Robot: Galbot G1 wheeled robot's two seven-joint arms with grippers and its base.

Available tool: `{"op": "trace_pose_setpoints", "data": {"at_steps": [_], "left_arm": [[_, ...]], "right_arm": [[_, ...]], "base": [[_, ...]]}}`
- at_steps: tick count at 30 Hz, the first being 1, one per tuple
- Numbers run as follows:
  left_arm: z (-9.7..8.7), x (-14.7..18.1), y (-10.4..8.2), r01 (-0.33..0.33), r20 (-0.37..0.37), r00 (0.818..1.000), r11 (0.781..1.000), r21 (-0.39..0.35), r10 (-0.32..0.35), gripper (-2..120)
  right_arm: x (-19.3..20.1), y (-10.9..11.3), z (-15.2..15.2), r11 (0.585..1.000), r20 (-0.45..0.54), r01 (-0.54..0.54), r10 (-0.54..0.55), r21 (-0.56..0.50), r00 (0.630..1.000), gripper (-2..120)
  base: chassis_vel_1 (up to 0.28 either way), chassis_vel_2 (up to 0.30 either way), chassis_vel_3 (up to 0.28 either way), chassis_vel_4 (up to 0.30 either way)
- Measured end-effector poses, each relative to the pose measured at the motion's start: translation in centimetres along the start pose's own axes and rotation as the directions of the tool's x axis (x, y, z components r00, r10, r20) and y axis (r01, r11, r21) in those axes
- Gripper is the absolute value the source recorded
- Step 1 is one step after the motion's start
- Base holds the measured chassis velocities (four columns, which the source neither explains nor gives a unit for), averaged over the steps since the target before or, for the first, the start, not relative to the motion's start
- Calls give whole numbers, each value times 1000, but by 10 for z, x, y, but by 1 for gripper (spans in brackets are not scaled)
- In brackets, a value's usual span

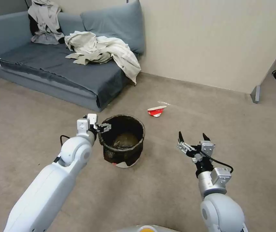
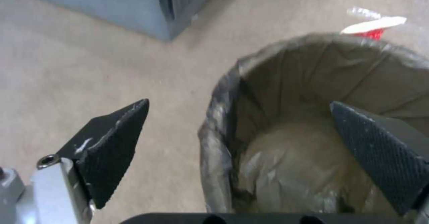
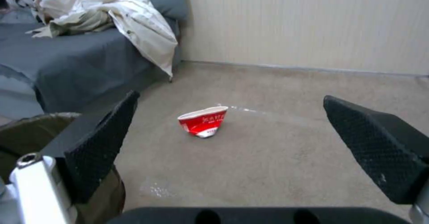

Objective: Pick up the trash can from the floor.

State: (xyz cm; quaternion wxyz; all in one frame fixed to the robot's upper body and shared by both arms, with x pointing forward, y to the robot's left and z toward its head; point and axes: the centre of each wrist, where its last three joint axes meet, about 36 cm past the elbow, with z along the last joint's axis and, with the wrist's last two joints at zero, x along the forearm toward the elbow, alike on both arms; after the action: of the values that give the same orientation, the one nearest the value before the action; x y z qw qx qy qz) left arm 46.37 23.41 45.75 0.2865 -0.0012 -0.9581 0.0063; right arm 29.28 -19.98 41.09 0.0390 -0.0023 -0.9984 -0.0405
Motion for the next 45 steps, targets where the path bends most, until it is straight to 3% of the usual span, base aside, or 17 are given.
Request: {"op": "trace_pose_setpoints", "data": {"at_steps": [8, 21, 40, 45], "left_arm": [[8, -18, 1, 2, -87, 996, 1000, 29, 1, 100], [22, -34, 2, 20, -159, 987, 999, 31, -15, 100], [27, -45, 1, 11, -193, 981, 998, 64, 1, 100], [27, -46, 0, 7, -194, 981, 998, 61, 5, 91]], "right_arm": [[-2, 1, 0, 1000, 4, 0, 1, -1, 1000, 100], [1, 1, -2, 1000, 9, 4, -4, 3, 1000, 100], [1, 1, -5, 1000, 17, 8, -8, 4, 1000, 100], [1, 1, -6, 1000, 19, 9, -9, 3, 1000, 100]], "base": [[0, 0, 0, 0], [0, 0, 0, 0], [0, 0, 0, 0], [0, 0, 0, 0]]}}
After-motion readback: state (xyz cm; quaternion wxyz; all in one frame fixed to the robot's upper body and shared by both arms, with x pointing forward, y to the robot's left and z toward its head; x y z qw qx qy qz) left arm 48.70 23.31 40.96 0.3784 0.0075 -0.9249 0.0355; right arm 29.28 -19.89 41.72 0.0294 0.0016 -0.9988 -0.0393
